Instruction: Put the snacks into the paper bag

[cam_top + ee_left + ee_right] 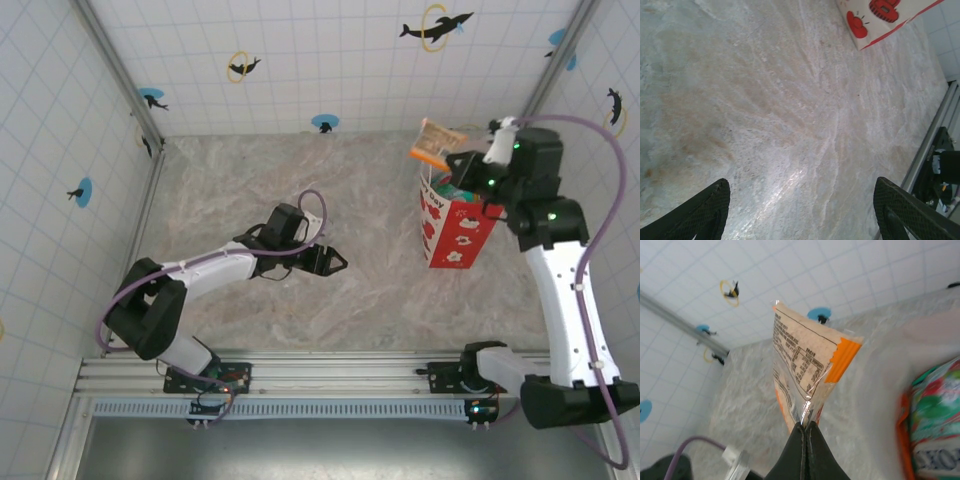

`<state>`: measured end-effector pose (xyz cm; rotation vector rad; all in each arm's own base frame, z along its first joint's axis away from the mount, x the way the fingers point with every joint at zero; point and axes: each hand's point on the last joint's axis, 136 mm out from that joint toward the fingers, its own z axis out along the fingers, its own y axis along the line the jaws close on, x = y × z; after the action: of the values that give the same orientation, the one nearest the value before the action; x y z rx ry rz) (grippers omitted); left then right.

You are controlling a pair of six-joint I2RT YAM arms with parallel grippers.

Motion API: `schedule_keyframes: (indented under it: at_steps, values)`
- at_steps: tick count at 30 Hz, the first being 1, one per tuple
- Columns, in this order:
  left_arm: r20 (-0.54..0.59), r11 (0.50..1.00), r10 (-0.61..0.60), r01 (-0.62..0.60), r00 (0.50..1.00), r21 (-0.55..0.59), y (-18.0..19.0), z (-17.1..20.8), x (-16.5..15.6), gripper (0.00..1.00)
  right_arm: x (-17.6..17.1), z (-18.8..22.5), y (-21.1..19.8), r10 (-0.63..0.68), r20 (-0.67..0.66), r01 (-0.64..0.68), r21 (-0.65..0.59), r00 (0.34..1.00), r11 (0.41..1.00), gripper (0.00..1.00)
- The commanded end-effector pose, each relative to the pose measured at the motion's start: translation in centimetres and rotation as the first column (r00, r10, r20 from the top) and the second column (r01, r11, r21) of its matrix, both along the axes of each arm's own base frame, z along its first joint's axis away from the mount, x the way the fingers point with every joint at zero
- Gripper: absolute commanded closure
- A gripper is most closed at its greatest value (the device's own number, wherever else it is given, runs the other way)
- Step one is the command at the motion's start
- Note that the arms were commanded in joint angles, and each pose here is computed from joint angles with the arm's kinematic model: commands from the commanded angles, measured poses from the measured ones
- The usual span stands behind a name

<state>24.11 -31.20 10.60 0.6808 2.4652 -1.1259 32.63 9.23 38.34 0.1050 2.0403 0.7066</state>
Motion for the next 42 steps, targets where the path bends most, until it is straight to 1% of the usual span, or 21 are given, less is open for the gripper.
schedule_keyframes:
  at_steps: [1,5,8,11,18,22,32,37,39,40,41,42]
  values:
    - [0.081,0.997,-0.035,0.041,0.996,-0.069,-0.8,3.4,0.6,0.24,-0.1,3.1,-1.2,0.058,0.069,-0.061,0.038,0.996,0.997,1.0]
    - [0.095,0.997,-0.041,0.048,0.995,-0.066,-0.9,3.7,0.7,0.24,1.2,3.1,-4.8,-0.024,0.065,0.02,0.059,0.998,0.998,1.0]
    - [0.097,0.996,-0.044,0.051,0.994,-0.067,-0.9,3.7,0.7,0.24,1.7,1.2,-6.6,-0.078,0.009,0.078,0.036,0.997,0.996,1.0]
    - [0.096,0.996,-0.046,0.052,0.994,-0.067,-0.9,3.6,0.7,0.24,1.8,-0.9,-7.4,-0.108,-0.04,0.108,0.009,0.993,0.994,1.0]
    - [0.094,0.996,-0.05,0.057,0.994,-0.069,-1.1,3.5,0.8,0.25,2.0,-5.4,-7.7,-0.114,-0.151,0.116,0.002,0.982,0.993,1.0]
    - [0.092,0.996,-0.05,0.056,0.995,-0.069,-1.1,3.5,0.8,0.25,2.3,-7.0,-7.6,-0.106,-0.191,0.109,0.001,0.976,0.994,1.0]
    - [0.096,0.996,-0.05,0.057,0.994,-0.073,-1.2,3.8,0.9,0.26,3.0,-9.4,-6.4,-0.068,-0.246,0.069,-0.002,0.967,0.998,1.0]
    - [0.098,0.996,-0.05,0.057,0.994,-0.074,-1.2,3.9,0.9,0.26,3.1,-10.0,-7.0,-0.1,-0.263,0.092,-0.04,0.96,0.995,1.0]
    - [0.102,0.996,-0.05,0.058,0.994,-0.074,-1.2,4.0,0.9,0.26,3.0,-10.3,-7.3,-0.117,-0.271,0.104,-0.062,0.955,0.993,0.97]
    - [0.105,0.995,-0.05,0.058,0.993,-0.076,-1.2,4.1,1.0,0.26,3.0,-10.4,-7.6,-0.127,-0.275,0.111,-0.074,0.953,0.991,0.94]
    - [0.109,0.995,-0.051,0.059,0.993,-0.078,-1.3,4.4,1.0,0.26,2.9,-10.4,-7.7,-0.134,-0.282,0.114,-0.084,0.95,0.99,0.89]
    - [0.107,0.995,-0.05,0.059,0.993,-0.075,-1.2,4.3,1.0,0.25,2.9,-10.5,-8.4,-0.168,-0.288,0.139,-0.118,0.943,0.983,0.84]
